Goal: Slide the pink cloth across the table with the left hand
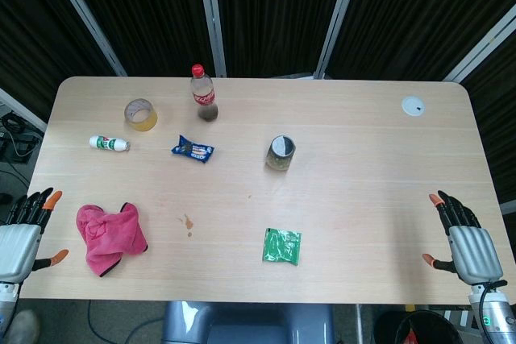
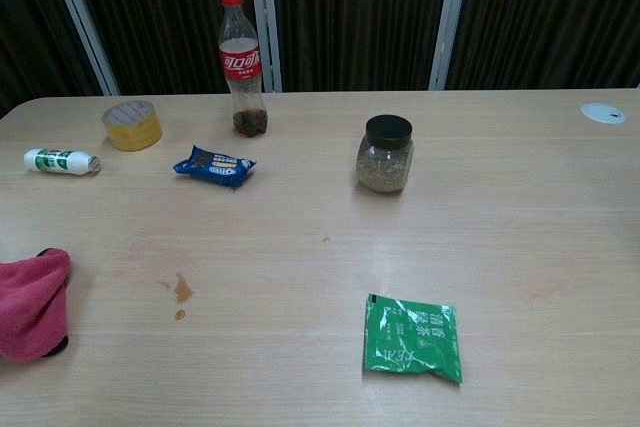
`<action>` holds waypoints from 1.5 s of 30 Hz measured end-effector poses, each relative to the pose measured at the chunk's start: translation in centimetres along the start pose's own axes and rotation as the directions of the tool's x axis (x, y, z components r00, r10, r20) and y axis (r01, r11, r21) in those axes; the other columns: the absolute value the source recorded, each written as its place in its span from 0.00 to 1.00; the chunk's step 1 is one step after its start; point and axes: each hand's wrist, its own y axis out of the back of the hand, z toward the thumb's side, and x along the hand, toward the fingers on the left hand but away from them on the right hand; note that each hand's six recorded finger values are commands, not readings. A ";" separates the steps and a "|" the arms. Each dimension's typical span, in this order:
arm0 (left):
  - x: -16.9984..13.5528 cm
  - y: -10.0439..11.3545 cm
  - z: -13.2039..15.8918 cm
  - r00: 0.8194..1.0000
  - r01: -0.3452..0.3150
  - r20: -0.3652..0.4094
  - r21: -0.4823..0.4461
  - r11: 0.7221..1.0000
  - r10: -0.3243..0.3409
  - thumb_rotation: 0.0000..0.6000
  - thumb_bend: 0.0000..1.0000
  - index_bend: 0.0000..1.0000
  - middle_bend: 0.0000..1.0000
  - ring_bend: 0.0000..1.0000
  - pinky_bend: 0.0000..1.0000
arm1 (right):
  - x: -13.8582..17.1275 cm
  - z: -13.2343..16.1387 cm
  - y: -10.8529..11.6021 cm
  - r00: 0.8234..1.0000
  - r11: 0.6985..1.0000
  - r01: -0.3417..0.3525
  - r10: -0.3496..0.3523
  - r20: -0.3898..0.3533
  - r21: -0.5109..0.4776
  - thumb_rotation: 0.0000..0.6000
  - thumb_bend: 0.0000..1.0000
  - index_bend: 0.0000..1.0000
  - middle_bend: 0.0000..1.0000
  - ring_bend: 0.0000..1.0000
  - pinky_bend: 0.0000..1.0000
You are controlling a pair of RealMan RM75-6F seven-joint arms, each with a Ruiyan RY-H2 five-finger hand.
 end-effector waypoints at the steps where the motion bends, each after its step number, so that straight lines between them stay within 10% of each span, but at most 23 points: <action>1: 0.0 0.0 0.0 1.000 0.000 0.000 0.000 1.000 0.000 1.00 0.00 0.00 0.00 0.00 0.00 | 0.0 0.0 0.0 1.000 1.000 0.000 0.000 0.001 0.000 1.00 0.00 0.00 0.00 0.00 0.12; 20: 0.0 -0.6 -0.1 0.999 0.036 -0.012 0.018 0.999 -0.036 1.00 0.00 0.00 0.00 0.00 0.00 | 0.0 -0.1 0.0 1.000 1.000 -0.004 0.004 0.005 -0.004 1.00 0.00 0.00 0.00 0.00 0.12; 45: 3.8 -8.1 3.0 0.949 0.309 -0.129 0.185 0.933 -0.289 1.00 0.00 0.00 0.00 0.00 0.00 | 0.1 0.0 0.0 1.000 1.000 -0.008 0.008 0.003 -0.025 1.00 0.00 0.00 0.00 0.00 0.12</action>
